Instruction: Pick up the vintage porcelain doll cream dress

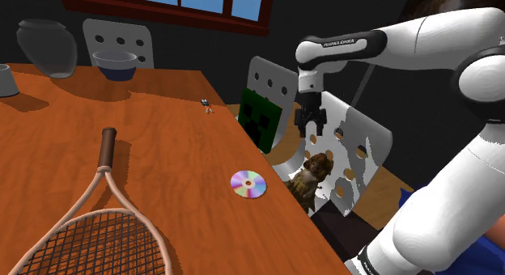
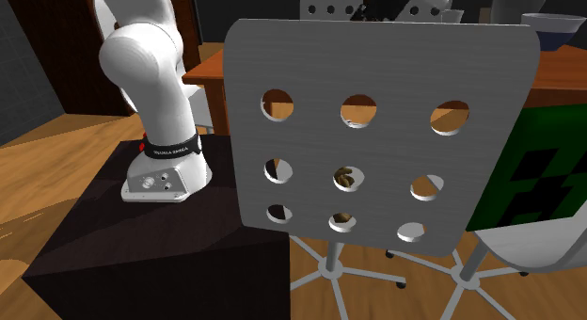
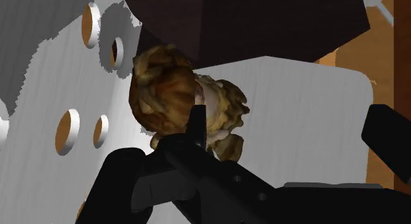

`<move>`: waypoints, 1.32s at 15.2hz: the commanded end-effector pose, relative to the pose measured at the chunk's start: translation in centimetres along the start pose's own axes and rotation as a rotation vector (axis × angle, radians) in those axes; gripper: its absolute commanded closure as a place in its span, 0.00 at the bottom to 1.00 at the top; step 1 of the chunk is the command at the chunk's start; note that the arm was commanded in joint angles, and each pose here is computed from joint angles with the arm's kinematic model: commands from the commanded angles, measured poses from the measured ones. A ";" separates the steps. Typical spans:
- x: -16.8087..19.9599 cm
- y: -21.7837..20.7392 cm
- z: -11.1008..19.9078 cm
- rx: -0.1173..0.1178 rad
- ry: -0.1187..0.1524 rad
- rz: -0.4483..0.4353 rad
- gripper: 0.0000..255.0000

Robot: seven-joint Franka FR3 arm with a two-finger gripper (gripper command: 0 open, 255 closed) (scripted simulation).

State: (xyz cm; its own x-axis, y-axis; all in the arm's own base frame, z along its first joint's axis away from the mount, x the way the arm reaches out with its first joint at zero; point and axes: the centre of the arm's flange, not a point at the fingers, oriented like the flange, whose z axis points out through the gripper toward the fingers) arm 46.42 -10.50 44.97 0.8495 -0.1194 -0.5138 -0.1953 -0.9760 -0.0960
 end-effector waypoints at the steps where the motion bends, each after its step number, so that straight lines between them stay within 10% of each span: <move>1: 3.4 1.7 1.6 0.002 -0.113 0.007 0.00; 11: 15.2 9.3 13.4 0.010 -0.625 0.040 0.00; 20: 17.3 9.7 16.8 0.010 -0.625 0.040 0.00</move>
State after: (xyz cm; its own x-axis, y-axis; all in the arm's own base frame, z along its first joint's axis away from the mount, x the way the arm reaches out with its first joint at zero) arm 51.03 -19.10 21.47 0.4029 -0.0283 -0.9148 -0.2305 -0.9704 -0.0715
